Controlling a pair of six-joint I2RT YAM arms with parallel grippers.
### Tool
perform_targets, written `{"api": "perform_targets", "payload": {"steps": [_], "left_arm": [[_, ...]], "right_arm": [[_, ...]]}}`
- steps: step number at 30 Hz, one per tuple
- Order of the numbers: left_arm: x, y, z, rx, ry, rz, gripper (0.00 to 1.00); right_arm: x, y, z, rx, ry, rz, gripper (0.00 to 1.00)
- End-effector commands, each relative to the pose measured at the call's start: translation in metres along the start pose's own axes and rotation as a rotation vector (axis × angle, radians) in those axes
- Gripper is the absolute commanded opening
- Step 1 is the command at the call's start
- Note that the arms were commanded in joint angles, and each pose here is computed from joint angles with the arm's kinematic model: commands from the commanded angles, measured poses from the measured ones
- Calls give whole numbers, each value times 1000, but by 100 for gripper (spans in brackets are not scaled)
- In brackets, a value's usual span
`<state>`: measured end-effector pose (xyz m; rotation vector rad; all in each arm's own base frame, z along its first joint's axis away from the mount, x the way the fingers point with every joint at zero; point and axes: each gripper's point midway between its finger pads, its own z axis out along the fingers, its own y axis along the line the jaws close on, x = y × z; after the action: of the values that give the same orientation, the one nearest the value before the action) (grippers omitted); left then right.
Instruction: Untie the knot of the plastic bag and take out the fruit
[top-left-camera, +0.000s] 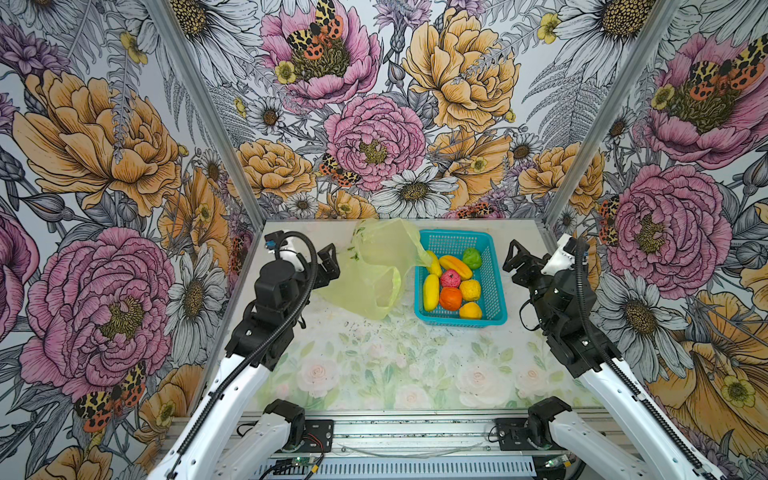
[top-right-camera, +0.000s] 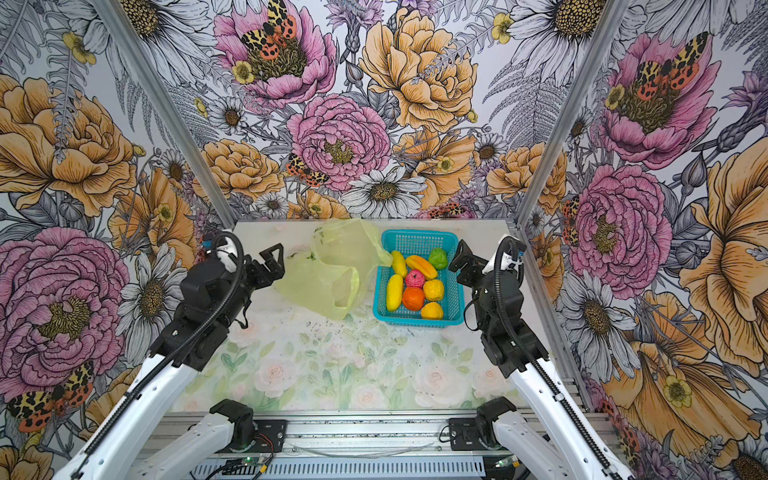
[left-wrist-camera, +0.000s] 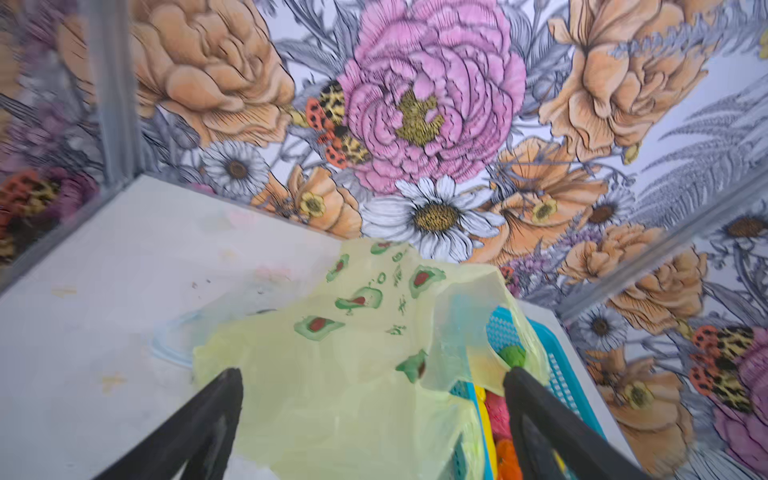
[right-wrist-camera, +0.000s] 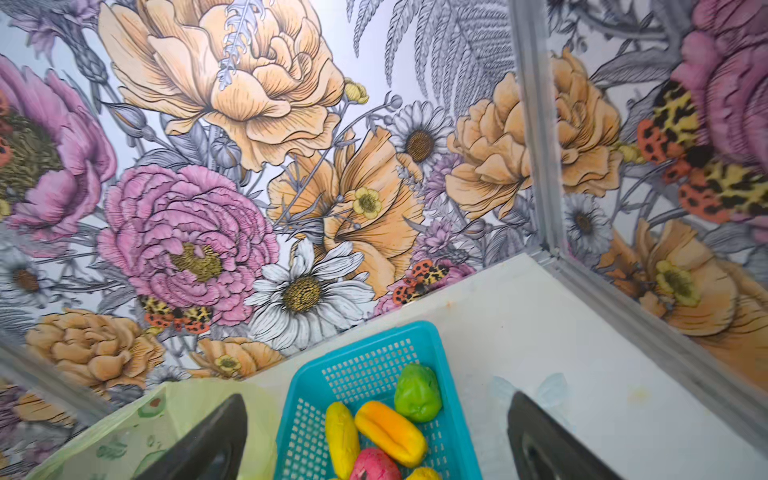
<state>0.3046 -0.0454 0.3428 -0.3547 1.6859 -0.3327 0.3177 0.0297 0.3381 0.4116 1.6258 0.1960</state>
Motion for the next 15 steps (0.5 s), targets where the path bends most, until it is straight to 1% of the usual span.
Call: {"api": "perform_targets", "payload": {"steps": [1, 3, 4, 5, 6, 8, 9, 10, 12, 13, 15], "left_arm": [[-20, 75, -16, -304, -253, 38, 99], [-9, 113, -23, -416, -316, 39, 99], [-3, 131, -24, -464, -341, 35, 99], [5, 150, -25, -510, -353, 32, 99], [11, 165, -25, -547, -349, 20, 99], [23, 190, -21, -610, -306, 21, 99], [29, 196, -18, -629, -287, 30, 99], [35, 197, -13, -622, -276, 48, 99], [51, 194, 1, -553, -265, 89, 99], [61, 192, 7, -507, -271, 102, 99], [74, 195, 11, -475, -292, 104, 99]], "right_arm": [[-7, -38, 4, 209, -45, -179, 99], [1, -55, 7, 251, -54, -284, 99], [13, -70, 8, 293, -51, -337, 99], [24, -92, 7, 354, -57, -340, 99], [32, -107, 5, 379, -66, -314, 99], [51, -122, 5, 335, -100, -278, 99], [56, -132, 3, 352, -130, -257, 100], [62, -143, 1, 376, -156, -233, 99], [73, -158, 2, 404, -166, -218, 99], [80, -164, 6, 415, -153, -217, 100], [94, -170, 20, 421, -97, -228, 100]]}}
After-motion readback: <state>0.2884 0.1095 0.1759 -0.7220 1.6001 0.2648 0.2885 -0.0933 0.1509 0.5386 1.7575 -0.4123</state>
